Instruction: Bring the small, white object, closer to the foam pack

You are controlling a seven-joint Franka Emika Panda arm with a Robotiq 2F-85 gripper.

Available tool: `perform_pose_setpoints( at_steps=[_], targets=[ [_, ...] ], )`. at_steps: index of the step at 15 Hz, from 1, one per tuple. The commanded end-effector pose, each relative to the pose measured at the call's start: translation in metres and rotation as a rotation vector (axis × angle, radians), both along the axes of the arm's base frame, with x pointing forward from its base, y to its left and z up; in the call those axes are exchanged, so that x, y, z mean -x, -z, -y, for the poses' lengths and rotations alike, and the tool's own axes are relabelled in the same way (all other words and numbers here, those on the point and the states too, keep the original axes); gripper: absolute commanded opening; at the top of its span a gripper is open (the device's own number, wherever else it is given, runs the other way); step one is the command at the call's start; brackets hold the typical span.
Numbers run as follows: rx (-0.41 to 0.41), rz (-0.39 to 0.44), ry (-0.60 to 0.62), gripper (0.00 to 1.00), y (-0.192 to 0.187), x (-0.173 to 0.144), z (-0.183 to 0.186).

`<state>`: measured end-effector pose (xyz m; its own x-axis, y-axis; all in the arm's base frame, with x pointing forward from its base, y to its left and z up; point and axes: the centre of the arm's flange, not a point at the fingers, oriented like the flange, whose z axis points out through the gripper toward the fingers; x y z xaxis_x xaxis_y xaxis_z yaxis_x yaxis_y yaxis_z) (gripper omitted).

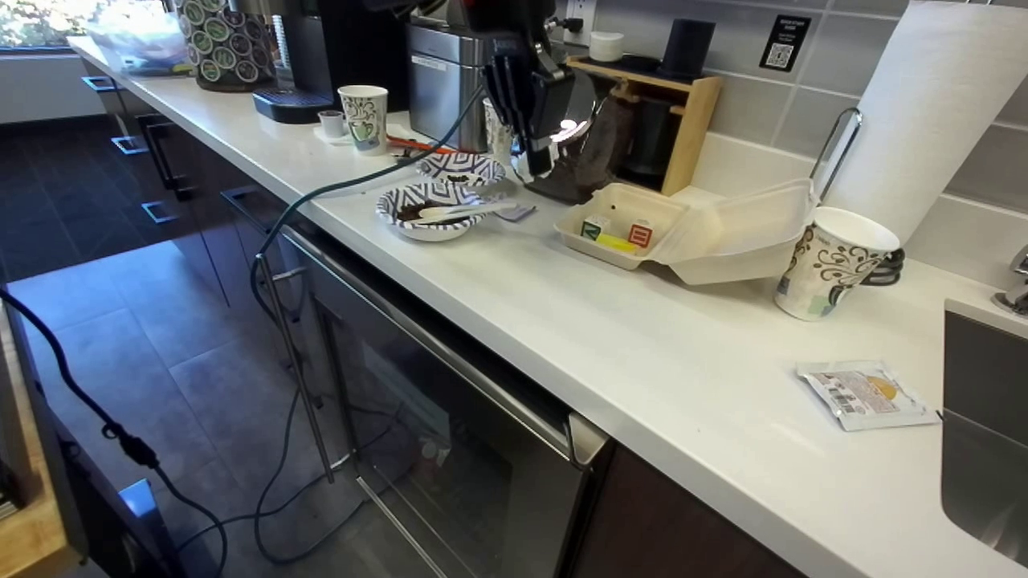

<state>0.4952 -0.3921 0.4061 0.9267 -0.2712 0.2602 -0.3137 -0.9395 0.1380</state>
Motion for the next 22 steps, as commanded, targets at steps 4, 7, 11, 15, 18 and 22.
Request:
perform_pose_setpoints(
  at_steps=[4,7,11,15,18,22],
  targets=[
    [-0.007,-0.076,0.09,0.02,0.054,-0.03,0.08],
    [-0.011,-0.095,0.127,0.02,0.074,-0.044,0.104],
    [-0.048,-0.132,0.151,0.02,0.095,-0.06,0.122],
    [-0.085,-0.083,0.148,0.35,0.101,-0.071,0.129],
    [-0.074,-0.065,0.167,0.55,0.091,-0.067,0.133],
    [-0.069,-0.057,0.161,0.86,0.067,-0.053,0.132]
  ],
)
